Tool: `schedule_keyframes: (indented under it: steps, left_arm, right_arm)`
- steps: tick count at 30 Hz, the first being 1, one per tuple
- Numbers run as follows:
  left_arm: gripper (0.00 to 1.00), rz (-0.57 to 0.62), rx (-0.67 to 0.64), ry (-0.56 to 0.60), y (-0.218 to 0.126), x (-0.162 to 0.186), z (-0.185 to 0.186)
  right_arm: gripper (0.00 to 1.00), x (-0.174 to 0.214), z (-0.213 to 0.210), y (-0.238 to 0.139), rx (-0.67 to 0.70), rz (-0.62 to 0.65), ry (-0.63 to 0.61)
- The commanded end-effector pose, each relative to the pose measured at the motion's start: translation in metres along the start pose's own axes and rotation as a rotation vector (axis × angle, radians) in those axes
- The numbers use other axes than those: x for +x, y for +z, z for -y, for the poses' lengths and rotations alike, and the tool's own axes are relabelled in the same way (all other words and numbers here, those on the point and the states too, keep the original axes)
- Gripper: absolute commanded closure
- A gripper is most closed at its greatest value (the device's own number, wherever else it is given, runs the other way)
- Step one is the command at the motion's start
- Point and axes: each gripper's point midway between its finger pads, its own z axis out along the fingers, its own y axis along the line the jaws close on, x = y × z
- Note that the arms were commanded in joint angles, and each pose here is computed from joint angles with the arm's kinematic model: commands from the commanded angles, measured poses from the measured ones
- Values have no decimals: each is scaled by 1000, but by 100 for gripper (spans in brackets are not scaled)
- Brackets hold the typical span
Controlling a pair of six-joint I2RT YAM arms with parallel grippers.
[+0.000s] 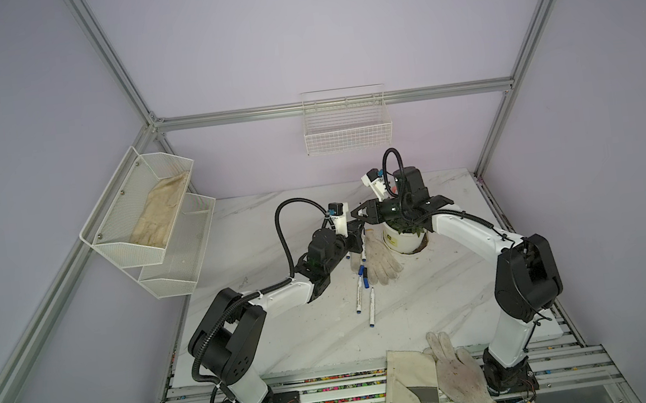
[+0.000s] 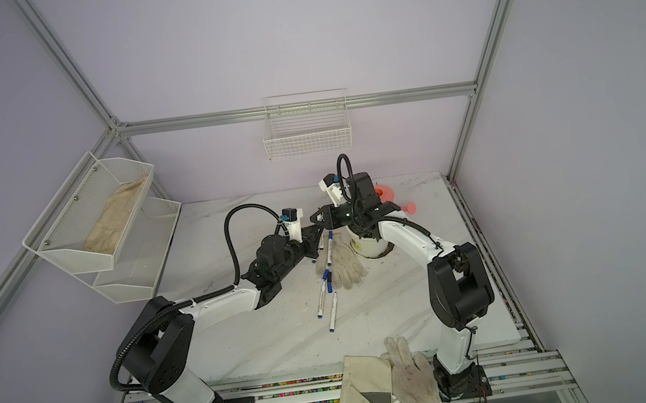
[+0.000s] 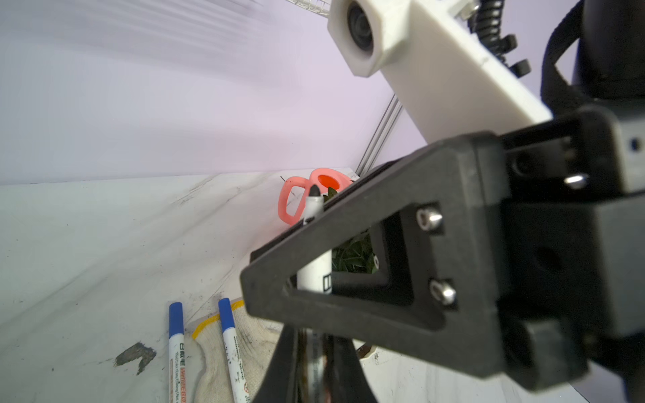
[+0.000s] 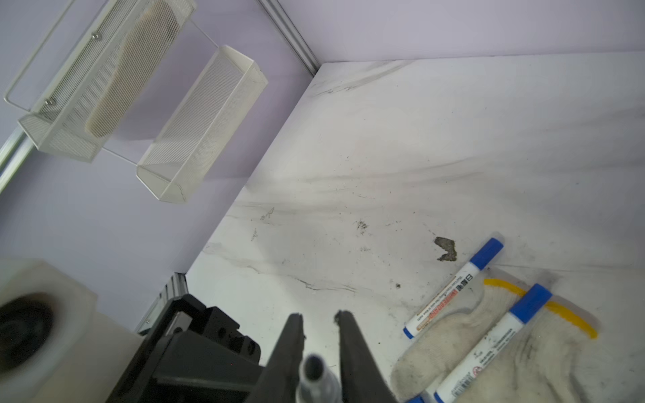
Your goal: Insert the pens into the pen caps
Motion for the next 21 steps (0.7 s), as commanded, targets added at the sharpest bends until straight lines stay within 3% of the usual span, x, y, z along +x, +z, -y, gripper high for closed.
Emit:
schedule_keyframes:
  steps: [1,3,7,9,13,21]
  left_arm:
    - [100,82,46,24,-6,-20,11]
    - [100,71,51,20,-4,-20,11]
    - [74,31,53,0,-1,-11,7]
    - [69,11,50,-16,-1,-7,5]
    - [69,-17,72,-20,0,-3,6]
    - [78,-25,153,3,3,-11,21]
  right_arm:
    - [88,-9,-15,-2,-46,17,-24]
    - [90,-11,-20,-5,-68,25,-31]
    - [92,-19,-33,-11,-104,42,-63]
    - [92,-22,-36,-13,-112,50,-73]
    - [92,-26,-39,-15,-115,56,-78]
    - [92,-23,-40,-18,-114,54,-84]
